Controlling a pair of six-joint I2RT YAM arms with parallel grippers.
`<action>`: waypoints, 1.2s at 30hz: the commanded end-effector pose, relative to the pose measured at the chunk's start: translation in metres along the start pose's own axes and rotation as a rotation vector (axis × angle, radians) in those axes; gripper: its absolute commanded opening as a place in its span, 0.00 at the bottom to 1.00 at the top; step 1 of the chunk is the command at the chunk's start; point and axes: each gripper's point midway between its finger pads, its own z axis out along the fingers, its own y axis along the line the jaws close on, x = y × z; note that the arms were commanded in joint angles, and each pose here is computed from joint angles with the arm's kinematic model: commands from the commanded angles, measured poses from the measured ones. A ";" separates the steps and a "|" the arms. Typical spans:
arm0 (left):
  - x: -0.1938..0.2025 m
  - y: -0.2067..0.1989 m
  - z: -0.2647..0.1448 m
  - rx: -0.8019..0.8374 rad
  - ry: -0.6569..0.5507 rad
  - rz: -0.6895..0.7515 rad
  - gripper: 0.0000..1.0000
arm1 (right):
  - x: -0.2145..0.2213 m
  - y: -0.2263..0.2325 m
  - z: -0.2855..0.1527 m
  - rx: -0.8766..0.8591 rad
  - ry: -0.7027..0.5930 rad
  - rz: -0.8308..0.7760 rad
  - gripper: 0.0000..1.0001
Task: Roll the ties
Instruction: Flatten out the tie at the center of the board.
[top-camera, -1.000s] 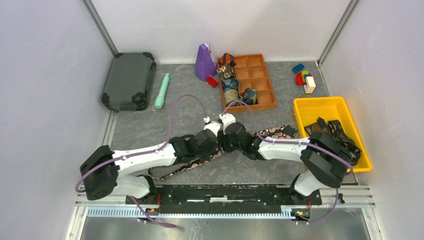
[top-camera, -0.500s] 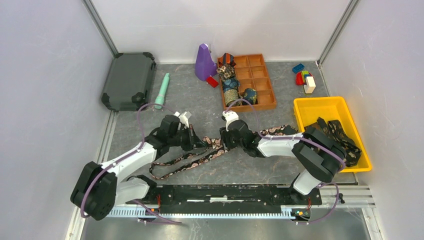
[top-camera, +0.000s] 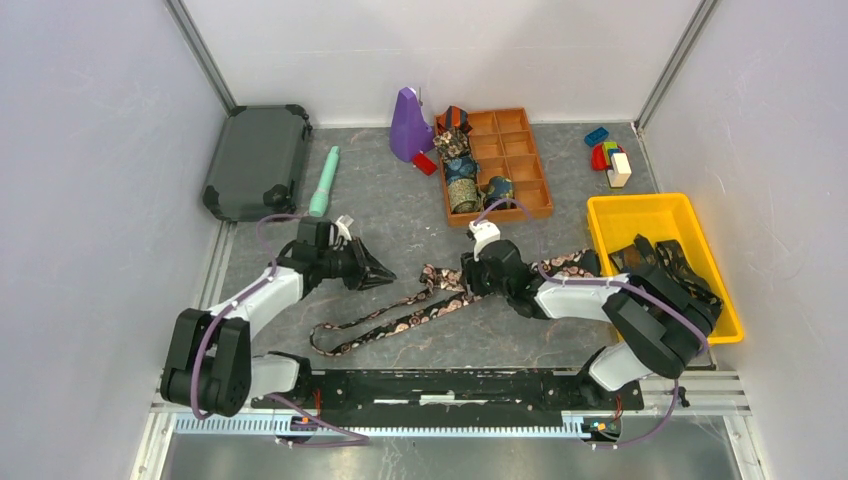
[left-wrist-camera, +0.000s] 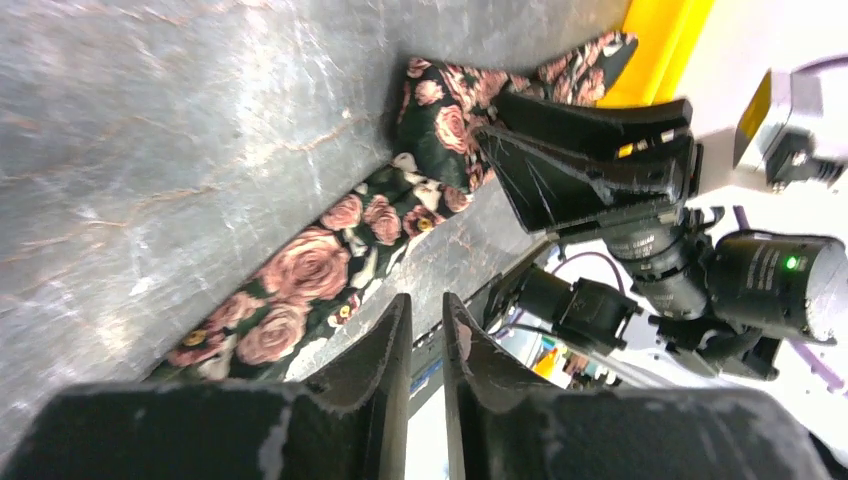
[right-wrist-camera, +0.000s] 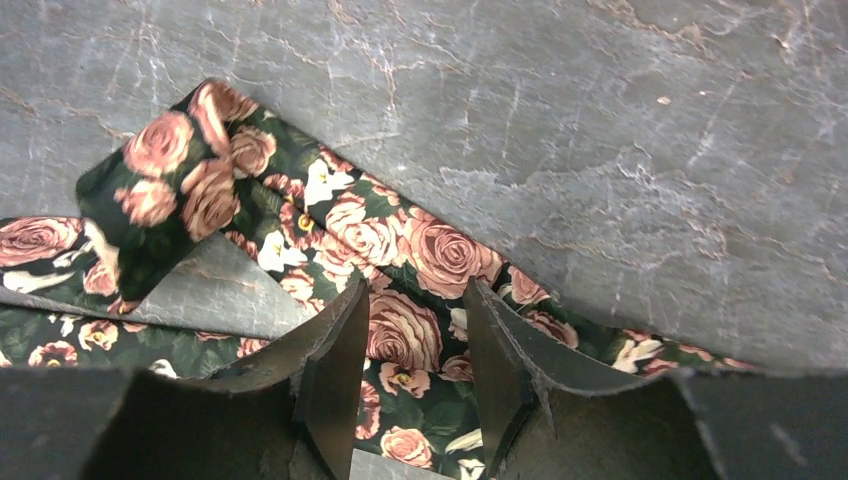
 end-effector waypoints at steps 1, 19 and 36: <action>-0.022 0.012 -0.017 -0.124 -0.038 0.021 0.25 | 0.055 -0.028 -0.018 0.076 0.181 -0.047 0.47; 0.003 -0.012 -0.056 -0.431 -0.073 0.601 0.68 | -0.004 0.073 -0.066 -0.306 0.006 -0.323 0.67; 0.020 0.003 0.009 -0.698 0.160 1.182 0.66 | 0.042 0.078 -0.087 -0.439 -0.085 -0.337 0.70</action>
